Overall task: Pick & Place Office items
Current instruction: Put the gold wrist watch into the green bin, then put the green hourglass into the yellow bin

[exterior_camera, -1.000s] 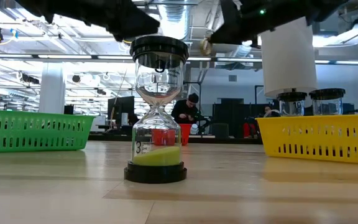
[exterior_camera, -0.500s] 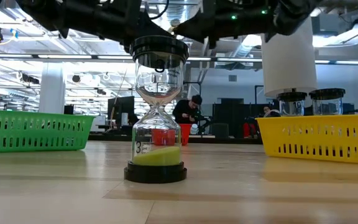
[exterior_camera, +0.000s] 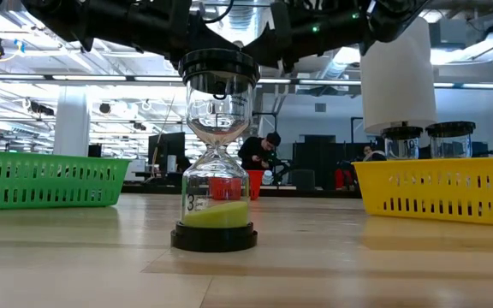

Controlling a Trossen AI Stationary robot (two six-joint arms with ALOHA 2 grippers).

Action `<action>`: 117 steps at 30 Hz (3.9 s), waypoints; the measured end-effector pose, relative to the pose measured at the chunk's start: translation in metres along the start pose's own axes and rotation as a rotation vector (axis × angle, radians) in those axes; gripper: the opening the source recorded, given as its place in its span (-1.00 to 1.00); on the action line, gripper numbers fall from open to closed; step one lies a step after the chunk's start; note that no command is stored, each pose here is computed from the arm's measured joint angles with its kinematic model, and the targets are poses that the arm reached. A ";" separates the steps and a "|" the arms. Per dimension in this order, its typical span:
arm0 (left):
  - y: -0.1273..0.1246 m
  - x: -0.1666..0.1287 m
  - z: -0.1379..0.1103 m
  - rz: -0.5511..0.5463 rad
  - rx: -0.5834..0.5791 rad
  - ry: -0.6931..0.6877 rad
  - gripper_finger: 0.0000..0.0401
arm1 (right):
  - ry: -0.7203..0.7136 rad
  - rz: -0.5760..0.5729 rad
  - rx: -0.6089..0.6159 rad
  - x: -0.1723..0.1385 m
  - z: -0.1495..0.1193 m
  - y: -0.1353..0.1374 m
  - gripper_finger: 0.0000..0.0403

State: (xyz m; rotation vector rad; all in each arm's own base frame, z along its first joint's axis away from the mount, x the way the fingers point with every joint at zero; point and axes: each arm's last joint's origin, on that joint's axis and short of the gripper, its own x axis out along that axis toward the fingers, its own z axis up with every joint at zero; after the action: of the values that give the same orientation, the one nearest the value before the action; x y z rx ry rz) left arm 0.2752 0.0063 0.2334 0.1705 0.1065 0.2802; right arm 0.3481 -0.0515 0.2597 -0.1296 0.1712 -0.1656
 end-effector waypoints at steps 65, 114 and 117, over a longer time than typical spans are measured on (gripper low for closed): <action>0.014 -0.113 -0.047 -0.157 -0.490 0.809 -0.92 | 0.123 0.028 -0.014 -0.002 -0.010 0.014 -0.30; 0.019 -0.087 -0.014 -0.239 -0.223 0.204 -0.51 | 0.140 0.094 -0.080 -0.004 -0.011 0.031 -0.09; 0.019 -0.087 -0.014 -0.239 -0.223 0.199 -0.51 | 0.137 0.115 -0.085 -0.005 -0.010 0.039 0.05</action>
State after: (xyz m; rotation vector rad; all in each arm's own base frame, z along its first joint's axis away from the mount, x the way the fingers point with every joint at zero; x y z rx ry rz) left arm 0.1848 0.0018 0.2302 -0.0928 0.2895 0.0681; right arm 0.3479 -0.0135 0.2455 -0.1929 0.3212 -0.0521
